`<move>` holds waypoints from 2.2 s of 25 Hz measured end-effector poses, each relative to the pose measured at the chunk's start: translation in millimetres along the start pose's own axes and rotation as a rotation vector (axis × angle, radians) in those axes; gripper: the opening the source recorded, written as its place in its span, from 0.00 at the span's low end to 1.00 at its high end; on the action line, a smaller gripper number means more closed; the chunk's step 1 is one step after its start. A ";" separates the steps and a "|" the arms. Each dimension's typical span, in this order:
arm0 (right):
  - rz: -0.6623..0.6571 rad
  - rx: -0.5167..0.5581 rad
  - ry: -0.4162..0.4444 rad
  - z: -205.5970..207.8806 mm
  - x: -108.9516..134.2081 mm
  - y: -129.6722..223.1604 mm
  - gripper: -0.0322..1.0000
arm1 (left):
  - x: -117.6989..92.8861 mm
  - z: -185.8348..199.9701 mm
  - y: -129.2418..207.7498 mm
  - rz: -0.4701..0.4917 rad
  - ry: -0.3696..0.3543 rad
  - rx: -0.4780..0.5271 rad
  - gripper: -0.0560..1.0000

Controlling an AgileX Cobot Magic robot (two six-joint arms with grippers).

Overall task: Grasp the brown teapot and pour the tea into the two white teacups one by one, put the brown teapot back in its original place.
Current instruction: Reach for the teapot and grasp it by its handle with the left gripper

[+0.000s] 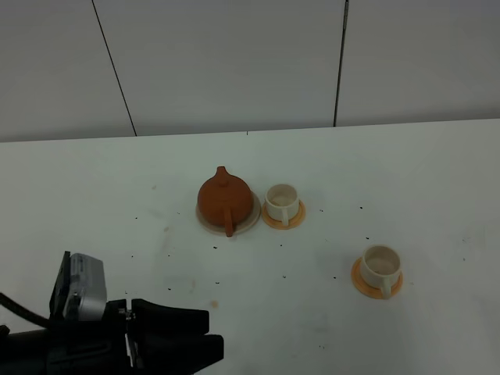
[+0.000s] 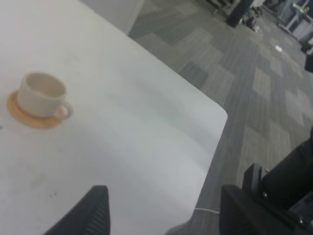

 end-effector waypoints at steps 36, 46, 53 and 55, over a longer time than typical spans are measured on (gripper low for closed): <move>-0.002 -0.001 0.004 0.0 0.0 -0.1 0.19 | 50.5 0.9 -210.3 -0.598 -0.623 -0.006 0.29; -0.003 -0.001 0.004 0.0 0.0 -0.1 0.20 | 76.5 2.8 -233.9 -0.150 -0.762 0.385 0.29; -0.003 -0.001 0.004 0.0 0.0 -0.1 0.22 | 68.4 -0.7 -248.2 0.042 -0.773 0.280 0.29; -0.003 -0.001 0.004 0.0 0.0 -0.1 0.22 | 75.9 -15.3 -242.4 0.090 -0.780 0.301 0.29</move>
Point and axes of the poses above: a point on each arm's last joint axis where the gripper is mounted, z pointing back along that axis away from the gripper, x along the wrist's bending axis when the last joint is at zero, y = z × x, the point moved 2 cm from there along -z, pointing out along that axis toward the gripper, and after that the axes turned 14 degrees about z, right-handed, at the moved point
